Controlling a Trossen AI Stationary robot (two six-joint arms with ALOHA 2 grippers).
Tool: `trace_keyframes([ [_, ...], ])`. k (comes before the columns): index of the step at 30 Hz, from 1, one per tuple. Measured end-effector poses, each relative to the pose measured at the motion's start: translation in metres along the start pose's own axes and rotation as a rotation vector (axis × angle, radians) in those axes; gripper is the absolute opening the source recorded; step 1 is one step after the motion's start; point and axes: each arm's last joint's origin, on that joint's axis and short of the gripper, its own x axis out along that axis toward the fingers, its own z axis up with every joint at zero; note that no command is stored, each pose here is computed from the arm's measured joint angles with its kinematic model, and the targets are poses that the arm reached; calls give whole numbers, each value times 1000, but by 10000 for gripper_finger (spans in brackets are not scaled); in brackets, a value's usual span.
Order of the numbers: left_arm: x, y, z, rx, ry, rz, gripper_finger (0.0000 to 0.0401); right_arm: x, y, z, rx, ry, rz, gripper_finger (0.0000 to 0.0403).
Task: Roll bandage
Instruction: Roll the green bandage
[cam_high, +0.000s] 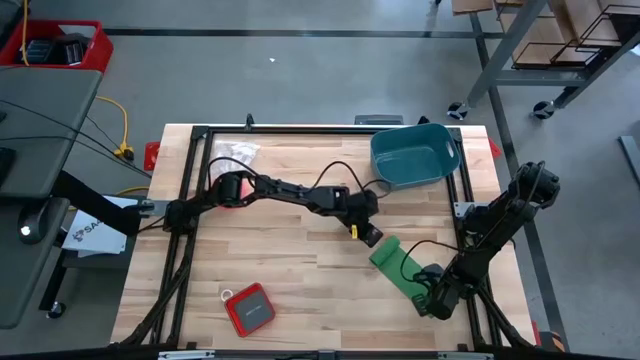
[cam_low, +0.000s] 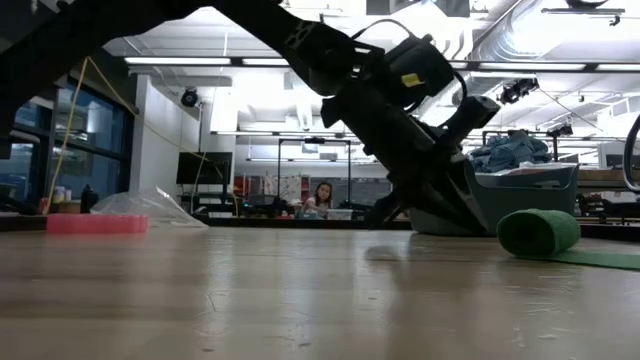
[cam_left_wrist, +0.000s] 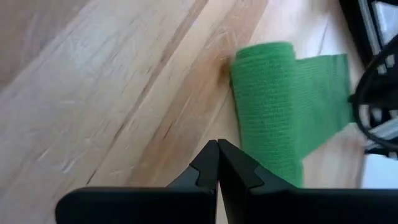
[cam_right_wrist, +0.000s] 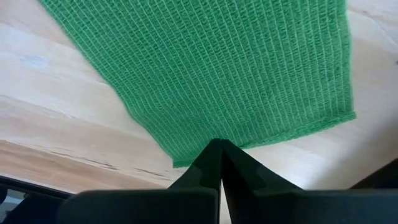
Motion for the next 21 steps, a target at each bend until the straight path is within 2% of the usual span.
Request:
trace_keyframes([
  [6,5,-15,-10,51,-37,-10,0,0,1,0,-2,4,8,0],
  [12,10,-32,-20,181,-100,-12,0,-4,6,-4,2,-17,42,0],
  [16,12,-39,-28,219,-137,28,0,-9,11,-7,-3,-41,61,0],
  [21,12,-65,-26,284,-283,-132,0,-19,22,-14,-31,-104,141,0],
])
